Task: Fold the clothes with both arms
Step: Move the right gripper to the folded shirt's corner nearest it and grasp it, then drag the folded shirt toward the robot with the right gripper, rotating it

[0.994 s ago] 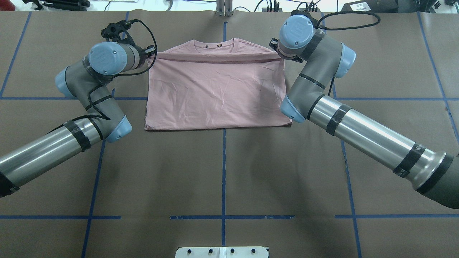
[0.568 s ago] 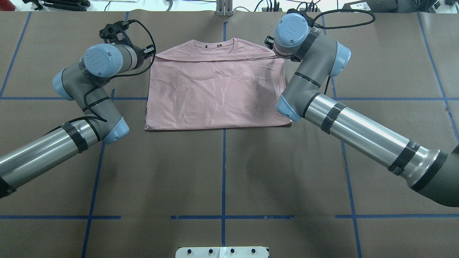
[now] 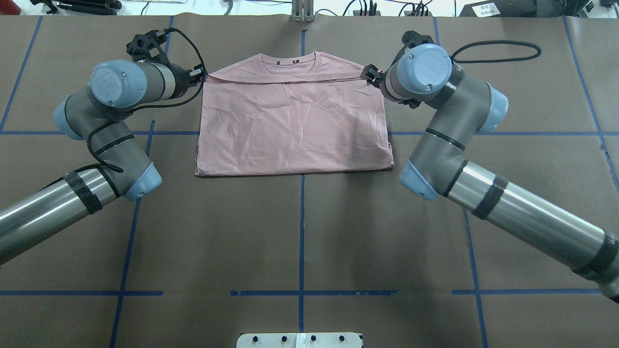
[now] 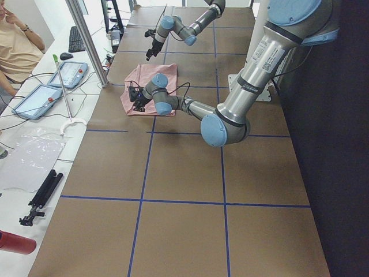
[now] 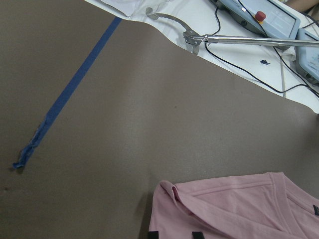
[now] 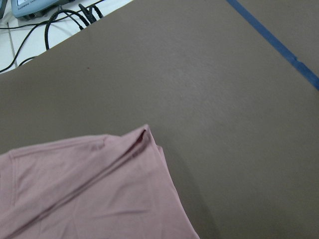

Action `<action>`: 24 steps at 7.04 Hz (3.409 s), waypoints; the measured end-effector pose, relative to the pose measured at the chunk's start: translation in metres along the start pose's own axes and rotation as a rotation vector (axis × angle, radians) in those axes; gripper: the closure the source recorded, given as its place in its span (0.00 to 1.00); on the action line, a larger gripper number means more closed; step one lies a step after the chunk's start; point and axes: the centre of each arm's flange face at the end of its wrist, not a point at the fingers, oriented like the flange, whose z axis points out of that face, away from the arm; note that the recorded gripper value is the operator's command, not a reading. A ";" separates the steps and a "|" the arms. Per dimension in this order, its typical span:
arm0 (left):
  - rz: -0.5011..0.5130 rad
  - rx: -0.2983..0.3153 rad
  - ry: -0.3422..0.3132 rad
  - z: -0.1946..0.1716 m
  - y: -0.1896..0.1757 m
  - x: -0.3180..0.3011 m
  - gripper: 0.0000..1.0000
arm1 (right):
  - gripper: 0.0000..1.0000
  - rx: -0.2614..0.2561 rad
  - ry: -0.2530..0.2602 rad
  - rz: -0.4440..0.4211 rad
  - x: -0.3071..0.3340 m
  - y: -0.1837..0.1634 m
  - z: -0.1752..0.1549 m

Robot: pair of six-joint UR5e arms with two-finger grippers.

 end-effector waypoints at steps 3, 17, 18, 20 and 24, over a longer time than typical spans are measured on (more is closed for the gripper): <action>-0.049 -0.007 0.016 -0.008 0.002 0.001 0.66 | 0.19 -0.105 -0.021 0.025 0.071 0.065 -0.043; -0.148 0.050 0.073 -0.055 -0.032 -0.004 0.65 | 1.00 -0.162 0.016 0.144 0.050 0.099 -0.014; -0.169 0.046 0.083 -0.059 -0.031 0.000 0.65 | 1.00 -0.174 -0.009 0.144 0.048 0.097 -0.030; -0.208 0.036 0.086 -0.062 -0.031 0.001 0.65 | 1.00 -0.275 -0.066 0.120 0.073 0.119 -0.094; -0.297 -0.128 0.028 -0.095 -0.020 0.005 0.63 | 1.00 -0.672 -0.067 0.008 0.138 0.304 -0.228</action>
